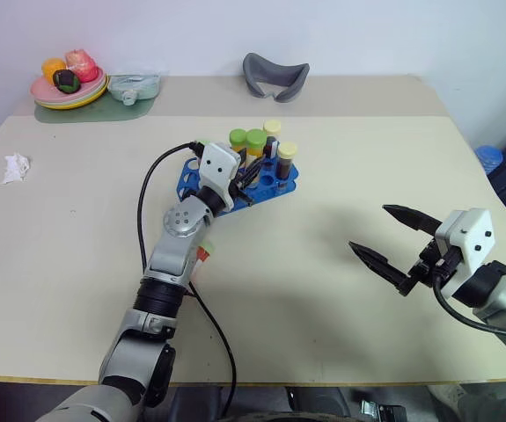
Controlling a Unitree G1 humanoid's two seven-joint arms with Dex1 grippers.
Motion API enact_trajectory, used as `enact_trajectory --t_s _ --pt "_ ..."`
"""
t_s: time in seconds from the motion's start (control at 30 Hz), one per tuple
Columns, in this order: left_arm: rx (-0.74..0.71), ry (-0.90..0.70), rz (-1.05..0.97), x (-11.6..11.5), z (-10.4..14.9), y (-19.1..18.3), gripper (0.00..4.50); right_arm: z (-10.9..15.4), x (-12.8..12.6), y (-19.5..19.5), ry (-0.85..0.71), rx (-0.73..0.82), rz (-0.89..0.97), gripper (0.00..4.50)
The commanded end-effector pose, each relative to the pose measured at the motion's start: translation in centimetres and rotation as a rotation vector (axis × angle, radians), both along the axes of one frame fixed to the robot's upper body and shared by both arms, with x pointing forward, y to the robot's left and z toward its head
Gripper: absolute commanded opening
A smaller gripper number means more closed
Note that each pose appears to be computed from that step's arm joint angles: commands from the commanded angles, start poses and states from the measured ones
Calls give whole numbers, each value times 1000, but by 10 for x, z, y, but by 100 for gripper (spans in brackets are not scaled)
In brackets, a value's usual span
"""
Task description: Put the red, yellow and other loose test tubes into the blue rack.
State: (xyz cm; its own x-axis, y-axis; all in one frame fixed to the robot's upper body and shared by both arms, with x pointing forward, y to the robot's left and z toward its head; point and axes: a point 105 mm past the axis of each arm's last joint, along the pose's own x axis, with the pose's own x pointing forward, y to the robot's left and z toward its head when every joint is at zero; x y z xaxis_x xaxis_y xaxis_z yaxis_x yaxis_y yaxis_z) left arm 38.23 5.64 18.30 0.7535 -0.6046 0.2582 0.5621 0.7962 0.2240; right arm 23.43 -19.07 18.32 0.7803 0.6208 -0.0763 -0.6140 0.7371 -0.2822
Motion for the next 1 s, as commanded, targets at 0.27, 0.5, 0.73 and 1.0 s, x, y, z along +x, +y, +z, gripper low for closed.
enact_trajectory --t_s 0.27,0.5,0.73,1.0 --pt "11 25 -44 -7 -5 -3 81 8 0 4 -36 -10 17 450" --pt "28 33 -95 -13 -7 -11 81 9 1 6 -37 -10 16 450" --pt "47 30 -71 -9 -9 -8 81 11 -1 7 -40 -9 14 450" --pt "9 25 -80 -9 -4 -5 324 12 0 8 -41 -10 14 450"
